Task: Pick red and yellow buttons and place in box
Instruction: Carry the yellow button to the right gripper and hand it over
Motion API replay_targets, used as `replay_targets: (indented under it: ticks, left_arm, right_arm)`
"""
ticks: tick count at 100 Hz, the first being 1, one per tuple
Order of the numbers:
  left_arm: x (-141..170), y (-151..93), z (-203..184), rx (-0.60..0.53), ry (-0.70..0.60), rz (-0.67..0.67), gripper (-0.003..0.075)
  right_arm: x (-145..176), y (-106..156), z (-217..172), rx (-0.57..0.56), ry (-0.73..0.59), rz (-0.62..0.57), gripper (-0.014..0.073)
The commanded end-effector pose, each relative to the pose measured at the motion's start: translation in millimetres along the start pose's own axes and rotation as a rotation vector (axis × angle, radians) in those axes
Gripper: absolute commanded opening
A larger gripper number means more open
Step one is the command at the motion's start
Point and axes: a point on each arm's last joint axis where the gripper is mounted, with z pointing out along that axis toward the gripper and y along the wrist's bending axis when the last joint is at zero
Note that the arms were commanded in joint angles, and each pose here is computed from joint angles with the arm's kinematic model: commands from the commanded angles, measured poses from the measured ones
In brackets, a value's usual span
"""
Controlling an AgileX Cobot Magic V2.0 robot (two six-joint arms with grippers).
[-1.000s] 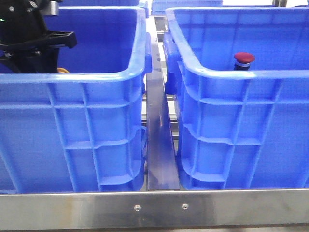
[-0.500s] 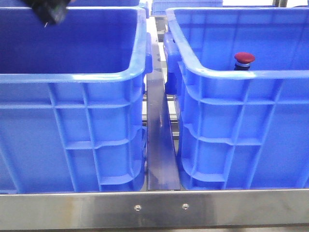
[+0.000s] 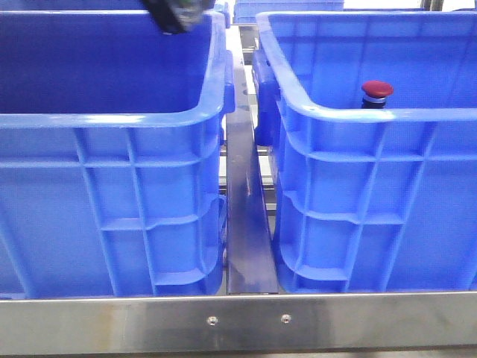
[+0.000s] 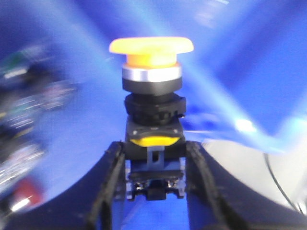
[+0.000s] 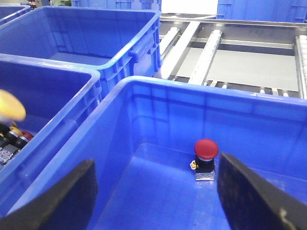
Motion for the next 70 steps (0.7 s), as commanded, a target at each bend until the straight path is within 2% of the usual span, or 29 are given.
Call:
replay_targets:
  ticks: [1,14,23,37,50,59,70]
  left_arm:
    - [-8,-27,-20,0.051,-0.106,0.062,0.0022]
    - [-8,-39,-17,0.076,-0.101,0.093,0.0022]
    - [-8,-39,-17,0.077,-0.099,0.094,0.0022]
    - [-7,-39,-17,0.079,-0.094,0.094,0.0022]
    - [-7,-39,-17,0.079,-0.094,0.094,0.0022]
    - [-7,-39,-17,0.079,-0.094,0.094,0.0022]
    - [-7,-39,-17,0.079,-0.094,0.094,0.0022]
  right_arm:
    - [-10,-1,-2,0.023,-0.043,0.011,0.0545]
    - [-11,-2,1,0.017,-0.037,0.072,0.0545]
    - [-14,0,6,-0.031,-0.013,0.14,0.0545]
    - [-22,9,24,-0.198,0.09,0.306,0.0545]
    - [-31,17,47,-0.379,0.247,0.496,0.0549]
    - [-36,20,63,-0.478,0.343,0.567,0.0549]
    - [-43,21,81,-0.592,0.381,0.648,0.0549]
